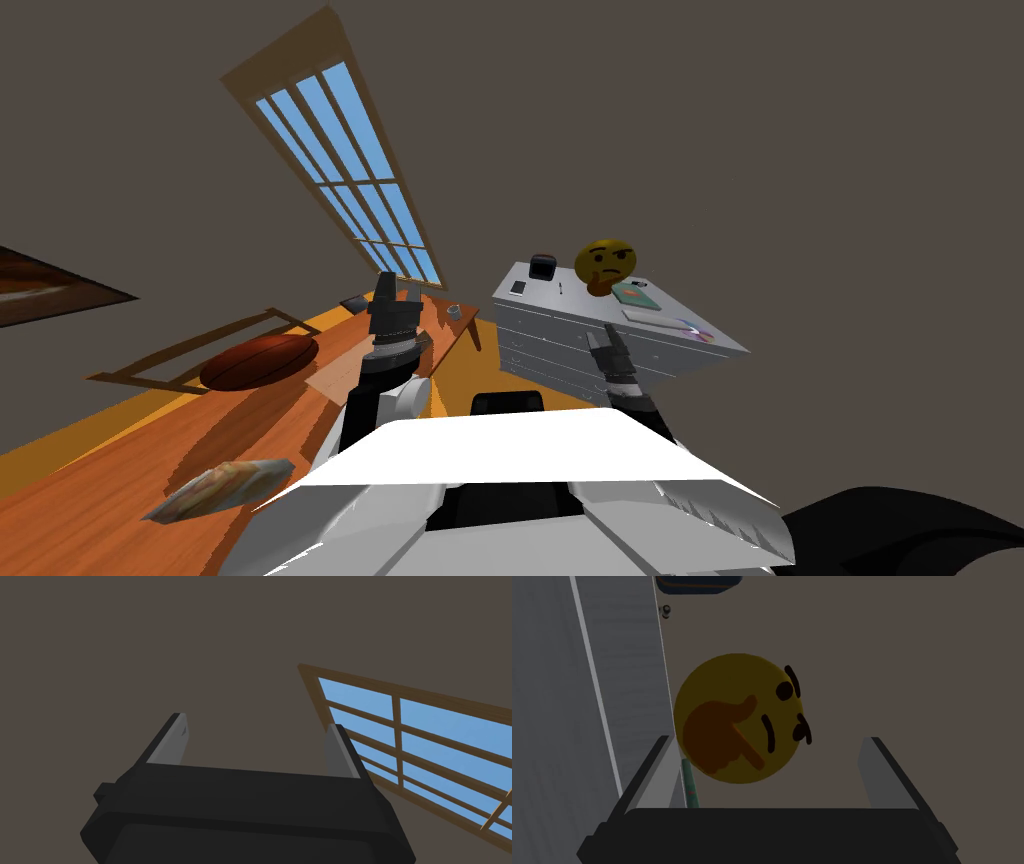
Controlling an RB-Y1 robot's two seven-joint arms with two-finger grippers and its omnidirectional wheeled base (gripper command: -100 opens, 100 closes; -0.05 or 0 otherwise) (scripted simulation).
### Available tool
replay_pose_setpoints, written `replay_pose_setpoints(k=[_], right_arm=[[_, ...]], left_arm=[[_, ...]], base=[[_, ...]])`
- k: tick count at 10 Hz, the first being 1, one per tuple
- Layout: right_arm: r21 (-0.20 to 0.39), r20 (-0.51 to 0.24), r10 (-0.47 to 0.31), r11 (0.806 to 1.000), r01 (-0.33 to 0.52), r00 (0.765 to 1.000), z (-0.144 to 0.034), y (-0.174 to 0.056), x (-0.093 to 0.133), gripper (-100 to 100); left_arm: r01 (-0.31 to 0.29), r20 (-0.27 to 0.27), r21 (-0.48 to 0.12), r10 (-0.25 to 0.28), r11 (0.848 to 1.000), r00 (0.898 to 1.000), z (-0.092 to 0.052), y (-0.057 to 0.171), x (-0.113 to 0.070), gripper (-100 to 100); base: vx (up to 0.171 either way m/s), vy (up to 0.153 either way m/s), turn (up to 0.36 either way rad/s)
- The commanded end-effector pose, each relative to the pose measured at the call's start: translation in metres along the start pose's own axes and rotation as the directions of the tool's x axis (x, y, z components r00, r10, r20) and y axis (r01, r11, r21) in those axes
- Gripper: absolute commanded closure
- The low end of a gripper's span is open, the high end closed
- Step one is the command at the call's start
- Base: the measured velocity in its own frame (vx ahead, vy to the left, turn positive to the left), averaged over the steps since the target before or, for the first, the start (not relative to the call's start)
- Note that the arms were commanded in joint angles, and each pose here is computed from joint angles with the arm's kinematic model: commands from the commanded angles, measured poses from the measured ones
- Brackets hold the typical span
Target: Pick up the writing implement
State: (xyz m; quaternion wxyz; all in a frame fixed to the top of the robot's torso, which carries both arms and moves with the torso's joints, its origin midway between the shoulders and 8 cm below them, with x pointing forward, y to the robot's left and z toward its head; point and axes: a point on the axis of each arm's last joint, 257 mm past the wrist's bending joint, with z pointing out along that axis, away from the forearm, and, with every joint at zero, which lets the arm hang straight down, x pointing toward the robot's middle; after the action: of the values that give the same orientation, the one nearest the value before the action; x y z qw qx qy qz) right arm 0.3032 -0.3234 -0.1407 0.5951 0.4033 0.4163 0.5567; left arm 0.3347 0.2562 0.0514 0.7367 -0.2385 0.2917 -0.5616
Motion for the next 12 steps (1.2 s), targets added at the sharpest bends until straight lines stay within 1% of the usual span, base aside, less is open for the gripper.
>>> replay_pose_setpoints(k=[1, 2, 3, 4, 5, 6, 7, 8, 9, 10, 11, 12], right_arm=[[0.081, 0.002, -0.002, 0.997, 0.002, 1.0, -0.025, -0.023, -0.018, -100], [0.109, 0.01, -0.005, 0.994, 0.004, 1.0, -0.033, -0.032, -0.021, -100], [0.175, 0.015, -0.011, 0.985, 0.008, 1.0, -0.056, -0.05, -0.034, -100], [0.224, 0.014, -0.016, 0.974, 0.012, 1.0, -0.076, -0.06, -0.044, -100], [0.261, 0.025, -0.022, 0.965, 0.015, 0.999, -0.089, -0.07, -0.049, -100], [0.322, 0.027, -0.032, 0.946, 0.021, 0.999, -0.114, -0.082, -0.063, -100], [0.339, 0.032, -0.035, 0.94, 0.022, 0.999, -0.121, -0.086, -0.066, -100], [0.394, 0.031, -0.046, 0.918, 0.03, 0.998, -0.146, -0.094, -0.079, -100], [0.418, 0.038, -0.051, 0.908, 0.03, 0.998, -0.156, -0.098, -0.083, -100], [0.471, 0.037, -0.065, 0.881, 0.04, 0.997, -0.181, -0.105, -0.099, -100], [0.495, 0.043, -0.07, 0.868, 0.039, 0.997, -0.193, -0.107, -0.102, -100], [0.543, 0.038, -0.083, 0.839, 0.049, 0.996, -0.217, -0.108, -0.117, -100]], left_arm=[[0.0, 0.0, 0.0, 0.0, 1.0, 1.0, 0.0, 0.0, 0.0, 0], [0.0, 0.0, 0.0, 0.0, 1.0, 1.0, 0.0, 0.0, 0.0, 0], [0.0, 0.0, 0.0, 0.0, 1.0, 1.0, 0.0, 0.0, 0.0, 0], [0.0, 0.0, 0.0, 0.0, 1.0, 1.0, 0.0, 0.0, 0.0, 0], [0.0, 0.0, 0.0, 0.0, 1.0, 1.0, 0.0, 0.0, 0.0, 0], [0.0, 0.0, 0.0, 0.0, 1.0, 1.0, 0.0, 0.0, 0.0, 0], [0.0, 0.0, 0.0, 0.0, 1.0, 1.0, 0.0, 0.0, 0.0, 0], [0.0, 0.0, 0.0, 0.0, 1.0, 1.0, 0.0, 0.0, 0.0, 0], [0.0, 0.0, 0.0, 0.0, 1.0, 1.0, 0.0, 0.0, 0.0, 0], [0.0, 0.0, 0.0, 0.0, 1.0, 1.0, 0.0, 0.0, 0.0, 0], [0.0, 0.0, 0.0, 0.0, 1.0, 1.0, 0.0, 0.0, 0.0, 0], [0.0, 0.0, 0.0, 0.0, 1.0, 1.0, 0.0, 0.0, 0.0, 0]], base=[[-0.035, 0.016, 0.221], [-0.021, 0.003, 0.064], [-0.009, 0.008, 0.135], [-0.004, 0.019, 0.245], [0.001, 0.011, 0.092], [0.004, 0.022, 0.184], [0.005, 0.015, 0.112], [0.013, 0.024, 0.2], [0.014, 0.013, 0.109], [0.021, 0.023, 0.239], [0.023, 0.017, 0.145], [0.026, 0.036, 0.246]])
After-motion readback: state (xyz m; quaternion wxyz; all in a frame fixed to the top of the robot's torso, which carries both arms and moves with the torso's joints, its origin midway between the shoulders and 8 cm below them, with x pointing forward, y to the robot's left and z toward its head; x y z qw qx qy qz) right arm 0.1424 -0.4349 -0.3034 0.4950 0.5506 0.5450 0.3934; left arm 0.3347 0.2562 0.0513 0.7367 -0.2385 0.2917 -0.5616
